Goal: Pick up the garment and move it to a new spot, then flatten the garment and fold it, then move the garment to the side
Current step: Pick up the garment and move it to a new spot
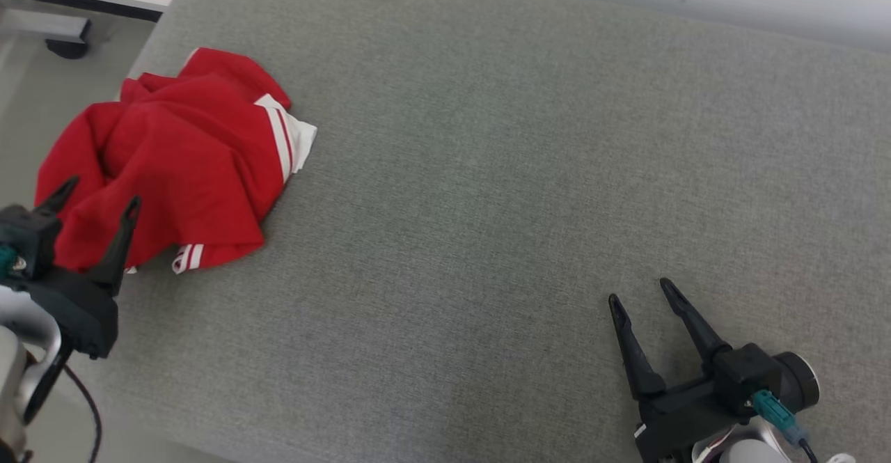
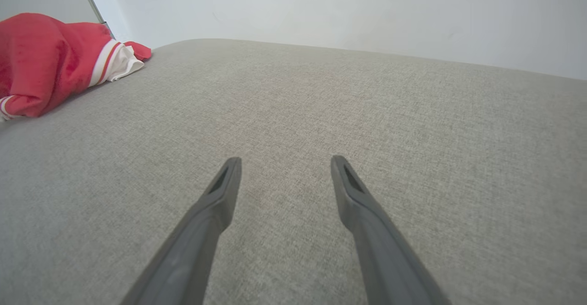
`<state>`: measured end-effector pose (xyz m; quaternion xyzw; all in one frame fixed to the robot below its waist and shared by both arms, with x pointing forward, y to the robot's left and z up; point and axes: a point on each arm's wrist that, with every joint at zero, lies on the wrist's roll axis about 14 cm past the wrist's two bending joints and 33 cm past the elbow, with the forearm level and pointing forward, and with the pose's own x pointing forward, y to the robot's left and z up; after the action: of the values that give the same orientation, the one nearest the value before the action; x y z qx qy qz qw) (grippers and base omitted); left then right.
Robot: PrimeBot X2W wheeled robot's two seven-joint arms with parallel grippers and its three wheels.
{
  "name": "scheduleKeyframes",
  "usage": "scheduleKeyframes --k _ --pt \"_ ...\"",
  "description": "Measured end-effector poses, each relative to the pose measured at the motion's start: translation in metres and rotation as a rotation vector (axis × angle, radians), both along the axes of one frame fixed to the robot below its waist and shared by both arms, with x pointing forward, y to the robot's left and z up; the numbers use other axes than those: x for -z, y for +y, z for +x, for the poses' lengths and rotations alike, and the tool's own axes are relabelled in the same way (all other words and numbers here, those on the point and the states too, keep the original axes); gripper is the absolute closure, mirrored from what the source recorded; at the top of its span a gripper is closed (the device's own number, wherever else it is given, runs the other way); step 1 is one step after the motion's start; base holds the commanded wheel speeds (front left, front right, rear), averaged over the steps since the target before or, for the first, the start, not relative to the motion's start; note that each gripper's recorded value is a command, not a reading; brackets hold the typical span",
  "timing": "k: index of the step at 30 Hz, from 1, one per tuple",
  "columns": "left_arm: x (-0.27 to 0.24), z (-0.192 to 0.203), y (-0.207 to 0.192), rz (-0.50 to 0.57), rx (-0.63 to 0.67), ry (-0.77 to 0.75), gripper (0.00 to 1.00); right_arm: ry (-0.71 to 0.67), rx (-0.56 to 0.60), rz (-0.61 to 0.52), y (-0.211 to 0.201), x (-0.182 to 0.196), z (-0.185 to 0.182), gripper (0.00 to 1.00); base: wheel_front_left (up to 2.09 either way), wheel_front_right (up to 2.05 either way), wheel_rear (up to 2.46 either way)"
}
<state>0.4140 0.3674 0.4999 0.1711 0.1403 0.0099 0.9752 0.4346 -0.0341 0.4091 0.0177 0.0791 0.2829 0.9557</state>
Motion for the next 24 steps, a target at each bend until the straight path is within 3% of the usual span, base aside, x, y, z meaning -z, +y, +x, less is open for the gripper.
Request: scheduleKeyframes --k 15,16,17,18,24 --pt "0.035 0.027 0.002 -0.046 -0.001 0.228 0.0 0.031 0.049 -0.007 -0.02 0.016 0.011 0.0 0.0 0.0 0.0" --pt "0.037 0.028 0.004 -0.058 -0.014 0.233 0.25 0.03 0.055 -0.007 -0.022 0.016 0.012 0.0 0.0 0.0 0.0" --pt "0.04 0.027 0.006 -0.057 -0.022 0.248 0.36 0.03 0.058 -0.008 -0.023 0.016 0.013 0.0 0.0 0.0 0.0" --pt "0.044 0.026 0.007 -0.064 -0.031 0.259 0.99 0.029 0.06 -0.008 -0.024 0.016 0.013 0.0 0.0 0.0 0.0" --pt "0.056 0.025 0.007 -0.12 -0.074 0.288 1.0 0.021 0.077 -0.009 -0.029 0.013 0.017 0.0 0.0 0.0 0.0"
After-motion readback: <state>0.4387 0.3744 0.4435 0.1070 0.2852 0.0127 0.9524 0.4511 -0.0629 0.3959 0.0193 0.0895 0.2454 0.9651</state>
